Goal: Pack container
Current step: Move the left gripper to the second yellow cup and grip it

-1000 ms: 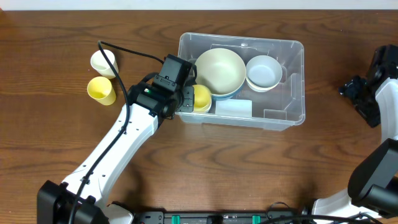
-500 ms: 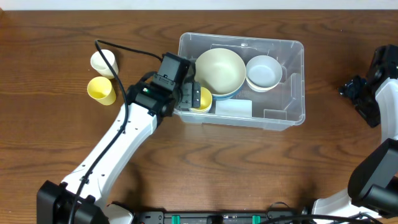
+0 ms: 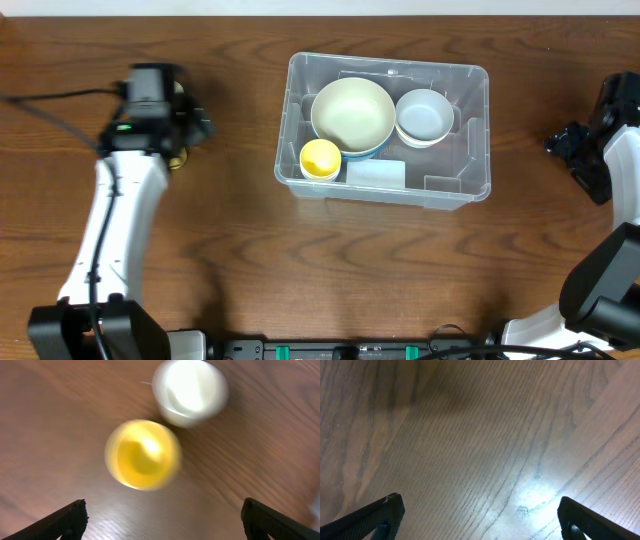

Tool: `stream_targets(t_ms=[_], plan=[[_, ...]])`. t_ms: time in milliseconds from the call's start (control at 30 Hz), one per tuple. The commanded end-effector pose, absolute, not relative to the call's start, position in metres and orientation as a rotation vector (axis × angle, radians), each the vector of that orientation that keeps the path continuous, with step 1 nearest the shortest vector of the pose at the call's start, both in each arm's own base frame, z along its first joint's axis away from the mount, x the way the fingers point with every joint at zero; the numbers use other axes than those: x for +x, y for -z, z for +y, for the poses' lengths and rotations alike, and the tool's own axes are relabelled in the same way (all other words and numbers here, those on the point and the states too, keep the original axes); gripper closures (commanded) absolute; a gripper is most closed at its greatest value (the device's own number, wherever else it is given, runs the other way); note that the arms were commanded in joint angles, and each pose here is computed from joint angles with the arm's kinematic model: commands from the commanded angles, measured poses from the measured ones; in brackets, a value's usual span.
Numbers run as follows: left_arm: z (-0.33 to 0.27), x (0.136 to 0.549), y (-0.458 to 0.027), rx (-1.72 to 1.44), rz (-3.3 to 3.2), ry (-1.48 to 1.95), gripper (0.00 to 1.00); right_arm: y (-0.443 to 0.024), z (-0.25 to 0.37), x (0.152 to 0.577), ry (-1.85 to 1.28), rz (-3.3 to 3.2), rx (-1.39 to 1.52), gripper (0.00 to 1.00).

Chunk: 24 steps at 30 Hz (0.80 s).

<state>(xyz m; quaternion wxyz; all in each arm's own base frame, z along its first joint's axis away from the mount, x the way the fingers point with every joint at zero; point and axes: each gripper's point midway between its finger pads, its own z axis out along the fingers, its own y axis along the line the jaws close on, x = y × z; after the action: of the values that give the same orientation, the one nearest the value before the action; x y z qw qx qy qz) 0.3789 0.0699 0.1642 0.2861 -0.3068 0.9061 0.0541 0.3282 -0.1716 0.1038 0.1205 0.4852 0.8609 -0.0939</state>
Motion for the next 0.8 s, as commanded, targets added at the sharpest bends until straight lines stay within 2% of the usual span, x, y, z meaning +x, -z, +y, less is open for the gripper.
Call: stream_targets(t_ms=[0, 167, 433, 700, 733, 767], plan=[[0.092, 0.381, -0.166, -0.958, 2.373, -0.103, 0.02, -0.103, -0.174, 0.326, 0.287, 2.503, 1.444, 0.01], [0.109, 0.379, -0.135, -1.048, 2.431, -0.139, 0.02, -0.103, -0.174, 0.326, 0.287, 2.503, 1.444, 0.01], [0.103, 0.375, -0.073, -1.184, 2.561, -0.132, 0.02, -0.103, -0.174, 0.326, 0.287, 2.503, 1.444, 0.01], [0.102, 0.374, -0.059, -1.199, 2.594, -0.140, 0.01, -0.103, -0.174, 0.326, 0.287, 2.503, 1.444, 0.01], [0.102, 0.374, -0.059, -1.199, 2.594, -0.141, 0.05, -0.103, -0.174, 0.326, 0.287, 2.503, 1.444, 0.01], [0.102, 0.373, -0.059, -1.199, 2.595, -0.141, 0.13, -0.103, -0.174, 0.326, 0.287, 2.503, 1.444, 0.01]])
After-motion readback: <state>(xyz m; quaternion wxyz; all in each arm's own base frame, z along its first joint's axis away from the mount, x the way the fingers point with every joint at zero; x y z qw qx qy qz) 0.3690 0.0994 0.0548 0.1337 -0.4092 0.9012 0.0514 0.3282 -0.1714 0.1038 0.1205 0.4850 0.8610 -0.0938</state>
